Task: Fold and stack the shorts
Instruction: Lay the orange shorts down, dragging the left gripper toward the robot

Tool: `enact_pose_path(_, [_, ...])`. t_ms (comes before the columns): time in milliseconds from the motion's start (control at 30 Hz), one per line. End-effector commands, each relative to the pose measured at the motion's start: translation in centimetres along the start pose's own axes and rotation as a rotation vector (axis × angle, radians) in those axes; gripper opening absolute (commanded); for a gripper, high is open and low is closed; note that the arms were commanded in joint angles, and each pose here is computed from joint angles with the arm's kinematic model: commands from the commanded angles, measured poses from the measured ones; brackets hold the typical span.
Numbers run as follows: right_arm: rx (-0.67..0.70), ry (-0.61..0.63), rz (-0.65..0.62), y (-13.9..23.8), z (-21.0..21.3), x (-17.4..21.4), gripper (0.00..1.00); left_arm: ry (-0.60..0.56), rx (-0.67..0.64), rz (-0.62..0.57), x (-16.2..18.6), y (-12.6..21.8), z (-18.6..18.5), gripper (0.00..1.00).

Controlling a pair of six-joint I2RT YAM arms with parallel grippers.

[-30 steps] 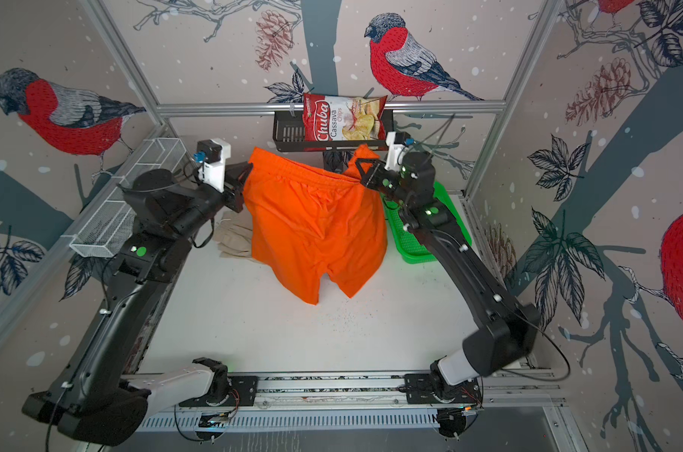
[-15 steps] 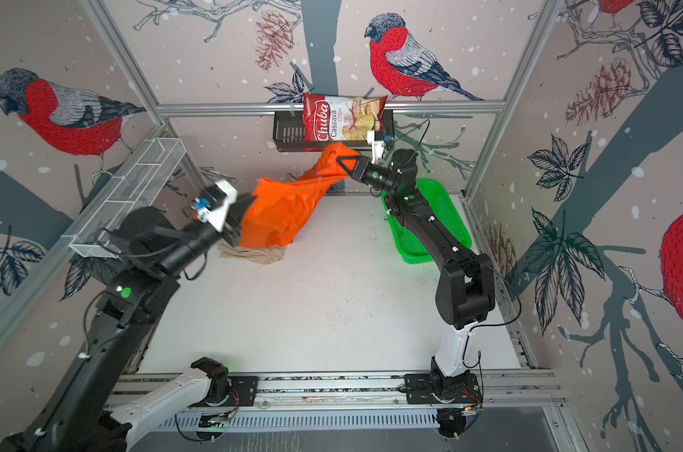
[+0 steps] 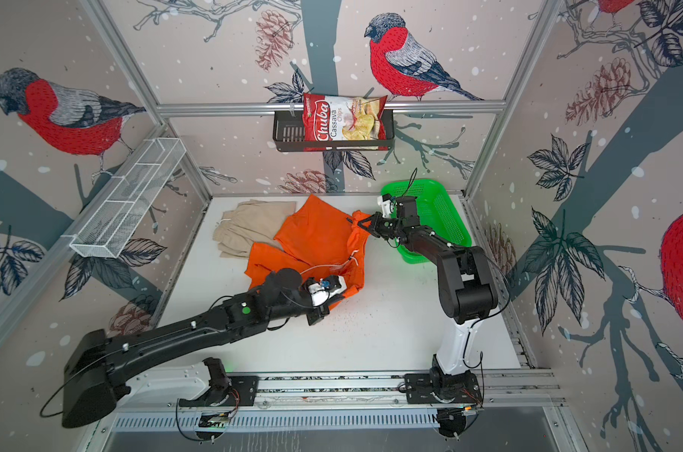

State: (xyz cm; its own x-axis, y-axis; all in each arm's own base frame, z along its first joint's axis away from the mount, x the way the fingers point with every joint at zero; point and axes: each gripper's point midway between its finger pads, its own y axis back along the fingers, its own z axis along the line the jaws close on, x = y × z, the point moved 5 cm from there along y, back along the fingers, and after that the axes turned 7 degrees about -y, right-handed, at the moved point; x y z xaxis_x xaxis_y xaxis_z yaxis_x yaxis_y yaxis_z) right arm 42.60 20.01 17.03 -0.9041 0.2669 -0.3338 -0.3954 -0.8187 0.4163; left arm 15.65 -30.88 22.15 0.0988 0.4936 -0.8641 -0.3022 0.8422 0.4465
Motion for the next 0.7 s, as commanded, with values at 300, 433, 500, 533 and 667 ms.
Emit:
enact_pose_path(300, [0.249, 0.11, -0.041, 4.1, -1.7, 1.1, 0.54, 0.139, 0.147, -0.105, -2.1, -5.5, -3.4, 0.67])
enact_pose_path(433, [0.364, 0.149, -0.092, 6.4, -1.6, 0.7, 0.67, 0.187, 0.057, -0.113, -2.2, -4.2, -2.3, 0.78])
enact_pose_path(500, [0.437, 0.175, -0.122, 7.6, -1.6, 0.6, 0.67, 0.226, -0.021, -0.109, -1.7, -3.3, -1.5, 0.81])
enact_pose_path(533, [0.467, 0.186, -0.135, 8.1, -1.6, 0.5, 0.67, 0.24, -0.052, -0.108, -1.3, -2.8, -1.0, 0.82])
enact_pose_path(667, [0.529, 0.233, -0.166, 9.5, -1.4, 0.6, 0.68, 0.381, -0.14, -0.108, 1.1, -0.9, 1.6, 0.84])
